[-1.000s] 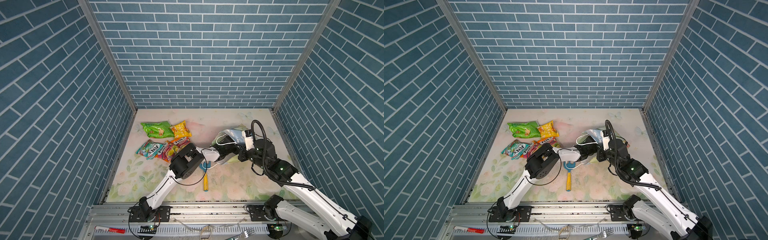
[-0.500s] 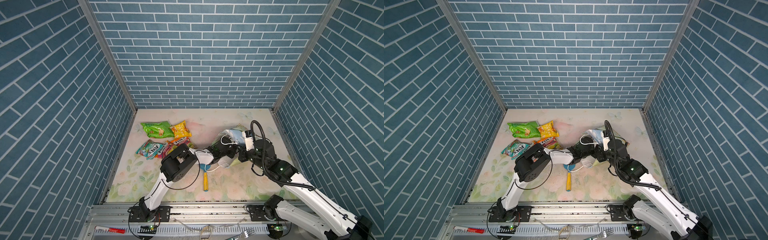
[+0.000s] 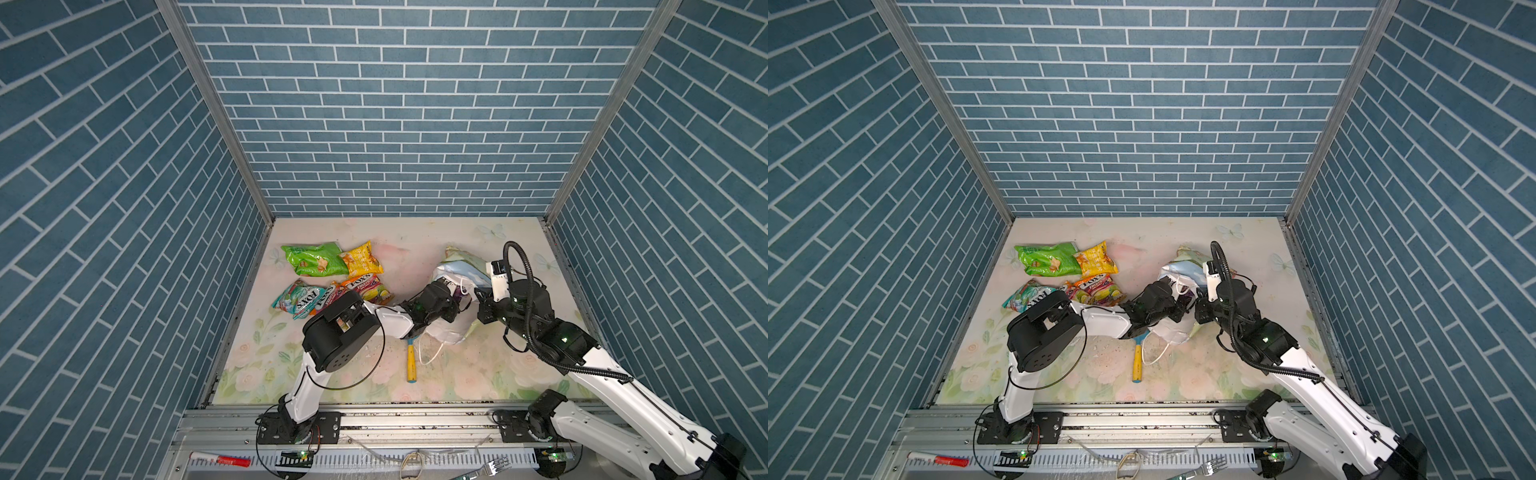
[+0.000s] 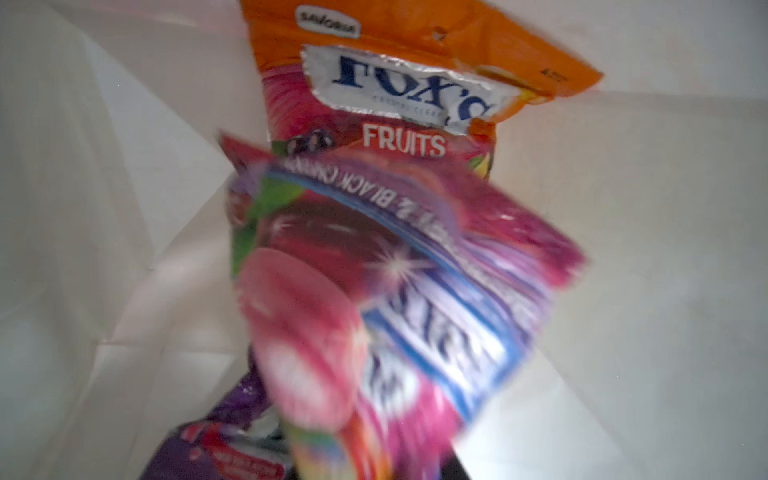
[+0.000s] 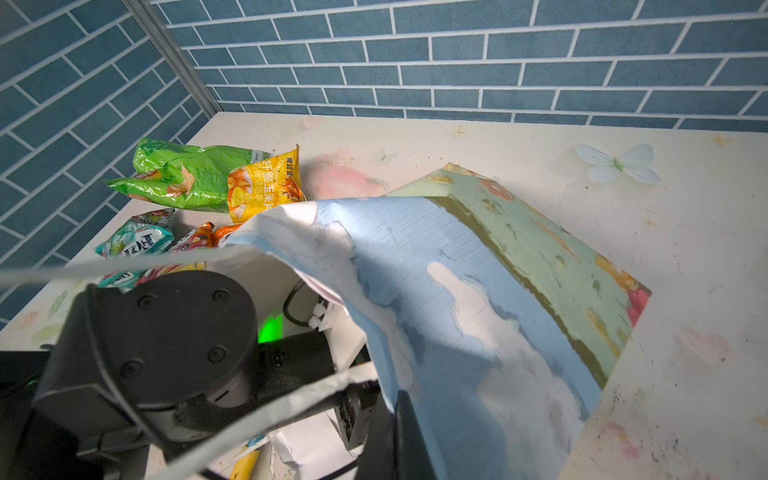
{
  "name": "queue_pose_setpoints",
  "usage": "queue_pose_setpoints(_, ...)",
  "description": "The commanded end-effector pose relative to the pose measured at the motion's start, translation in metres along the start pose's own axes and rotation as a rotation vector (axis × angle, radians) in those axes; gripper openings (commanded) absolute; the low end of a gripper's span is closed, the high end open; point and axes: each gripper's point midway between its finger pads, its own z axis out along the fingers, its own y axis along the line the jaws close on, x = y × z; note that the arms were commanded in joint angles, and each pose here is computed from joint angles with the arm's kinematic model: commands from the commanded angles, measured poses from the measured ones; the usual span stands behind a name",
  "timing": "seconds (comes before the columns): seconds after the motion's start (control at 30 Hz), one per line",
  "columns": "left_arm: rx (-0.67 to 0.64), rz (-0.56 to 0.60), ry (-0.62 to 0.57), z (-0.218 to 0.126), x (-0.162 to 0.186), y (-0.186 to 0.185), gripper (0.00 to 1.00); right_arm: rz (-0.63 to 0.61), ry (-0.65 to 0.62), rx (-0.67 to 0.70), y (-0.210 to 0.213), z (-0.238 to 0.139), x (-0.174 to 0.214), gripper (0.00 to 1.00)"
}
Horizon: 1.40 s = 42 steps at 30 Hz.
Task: Take the snacks out of the paper bag
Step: 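Close the left gripper on the purple Fox's berries candy bag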
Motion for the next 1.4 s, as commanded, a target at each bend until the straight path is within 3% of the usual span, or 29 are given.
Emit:
queue_pose_setpoints(0.0, 0.030, -0.002, -0.161, -0.018, -0.052, -0.008, 0.50, 0.004, 0.027, 0.058, -0.009, 0.003, 0.004, 0.00)
queue_pose_setpoints(0.2, 0.020, -0.012, -0.155, -0.012, -0.051, 0.000, 0.80, 0.021, 0.024, 0.062, -0.009, 0.004, 0.001, 0.00)
queue_pose_setpoints(0.4, 0.042, -0.083, -0.124, 0.004, -0.050, 0.015, 0.99, 0.040, 0.013, 0.092, -0.013, 0.004, -0.003, 0.00)
queue_pose_setpoints(0.6, 0.097, -0.162, -0.094, 0.016, -0.046, 0.026, 1.00, 0.036, 0.019, 0.076, -0.009, 0.012, -0.002, 0.00)
queue_pose_setpoints(0.67, 0.097, -0.146, -0.090, 0.015, -0.047, 0.026, 1.00, 0.029, 0.033, 0.062, -0.005, 0.015, -0.002, 0.12)
queue_pose_setpoints(0.8, 0.102, -0.131, -0.091, 0.011, -0.050, 0.024, 1.00, 0.012, 0.045, 0.054, -0.002, 0.019, -0.005, 0.47)
queue_pose_setpoints(0.9, 0.112, -0.121, -0.092, 0.009, -0.052, 0.022, 1.00, -0.003, 0.044, 0.073, -0.003, 0.020, -0.007, 0.57)
queue_pose_setpoints(1.37, 0.152, -0.084, -0.047, 0.003, -0.036, 0.016, 1.00, -0.173, 0.169, 0.120, 0.002, 0.044, -0.027, 0.51)
